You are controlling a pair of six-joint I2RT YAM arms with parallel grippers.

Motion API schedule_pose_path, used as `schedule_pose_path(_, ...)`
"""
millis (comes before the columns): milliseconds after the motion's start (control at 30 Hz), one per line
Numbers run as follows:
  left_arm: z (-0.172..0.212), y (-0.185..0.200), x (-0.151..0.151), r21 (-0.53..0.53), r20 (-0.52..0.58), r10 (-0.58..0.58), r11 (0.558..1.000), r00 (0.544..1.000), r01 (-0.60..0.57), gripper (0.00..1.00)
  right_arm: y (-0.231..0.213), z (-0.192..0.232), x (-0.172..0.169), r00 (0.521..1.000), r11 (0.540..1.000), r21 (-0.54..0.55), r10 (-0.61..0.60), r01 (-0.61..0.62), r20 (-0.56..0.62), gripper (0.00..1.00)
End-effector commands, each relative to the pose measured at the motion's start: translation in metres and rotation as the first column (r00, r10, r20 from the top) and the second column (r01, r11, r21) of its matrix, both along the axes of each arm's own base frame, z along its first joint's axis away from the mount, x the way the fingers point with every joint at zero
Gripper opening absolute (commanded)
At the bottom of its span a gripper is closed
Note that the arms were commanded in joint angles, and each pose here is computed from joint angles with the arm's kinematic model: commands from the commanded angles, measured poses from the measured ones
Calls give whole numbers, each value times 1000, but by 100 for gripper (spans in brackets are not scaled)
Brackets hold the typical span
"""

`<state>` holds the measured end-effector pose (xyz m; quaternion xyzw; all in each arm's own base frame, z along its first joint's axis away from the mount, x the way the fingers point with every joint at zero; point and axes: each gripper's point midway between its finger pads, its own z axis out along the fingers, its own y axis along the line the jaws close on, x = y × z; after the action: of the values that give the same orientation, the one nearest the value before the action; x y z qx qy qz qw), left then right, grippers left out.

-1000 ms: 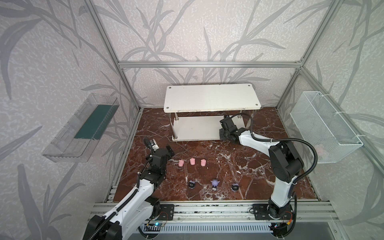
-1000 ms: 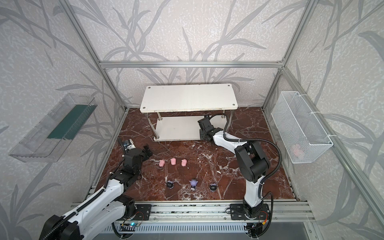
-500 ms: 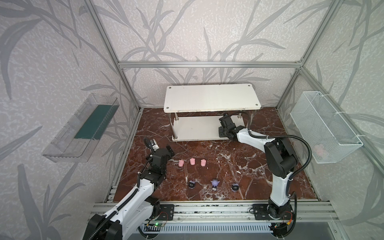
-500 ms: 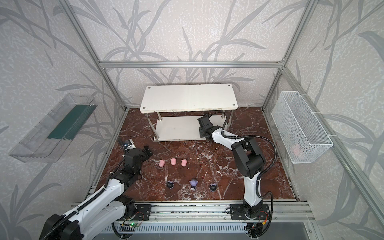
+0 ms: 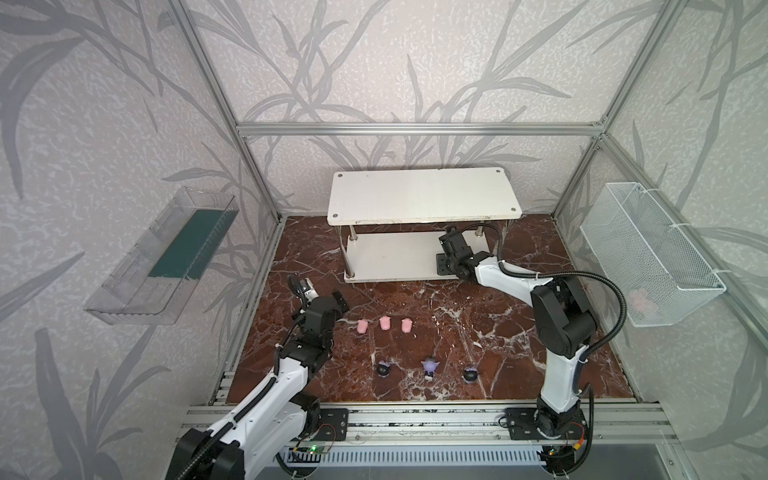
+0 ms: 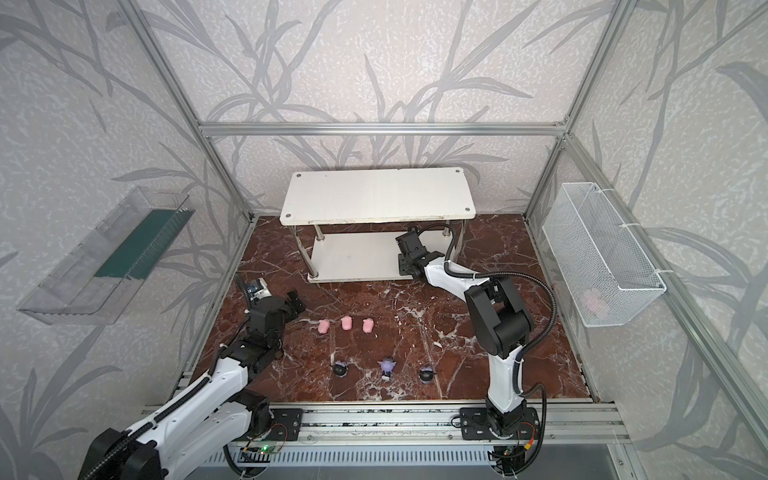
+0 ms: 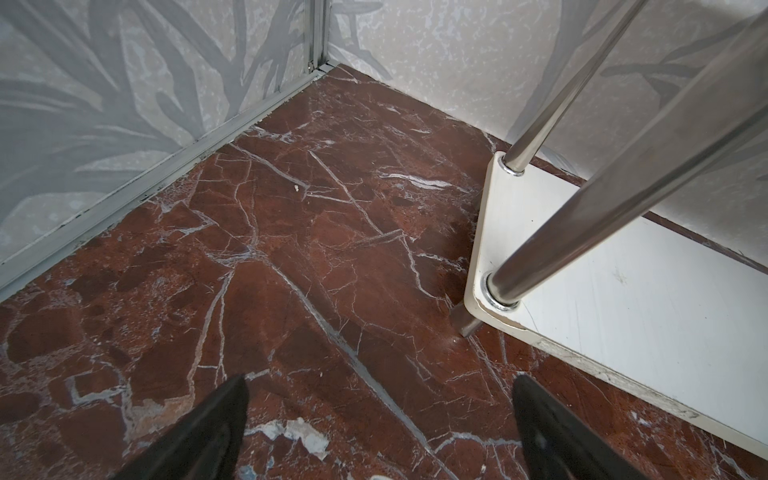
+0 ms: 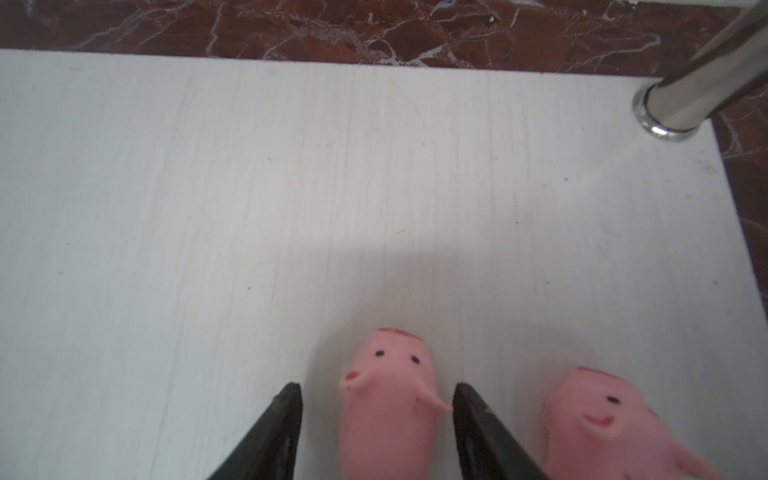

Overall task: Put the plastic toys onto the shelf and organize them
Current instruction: 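Carry the second pink pig to the lower shelf beside the first and release, then return the right gripper to the pig row and grasp the third pig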

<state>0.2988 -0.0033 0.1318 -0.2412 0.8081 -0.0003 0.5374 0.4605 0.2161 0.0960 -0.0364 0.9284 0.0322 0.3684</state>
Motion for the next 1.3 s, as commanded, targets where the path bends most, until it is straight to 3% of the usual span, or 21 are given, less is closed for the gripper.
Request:
schedule_pose_path(0,-2,6,-4,4,3,29,1000,1000,-29,97,3,40,-8,998,997,68,28,-32,57,61)
schedule_pose_path(300,-3,6,-4,-2,4,31,1000,1000,-31,97,12,83,-42,986,973,185,120,-140,120,63)
schedule_pose_path(500,-2,7,-5,-3,8,34,999,999,-34,97,27,93,-84,976,954,221,182,-205,121,63)
schedule_pose_path(733,-1,8,-7,-4,14,36,999,999,-36,97,56,64,-141,968,941,227,246,-249,44,63)
schedule_pose_path(833,-2,8,-8,-9,12,40,999,999,-40,97,70,51,-159,958,942,180,283,-284,33,66)
schedule_pose_path(1267,-5,6,-7,-33,22,32,999,999,-31,97,133,3,-195,926,917,200,367,-344,-89,70)
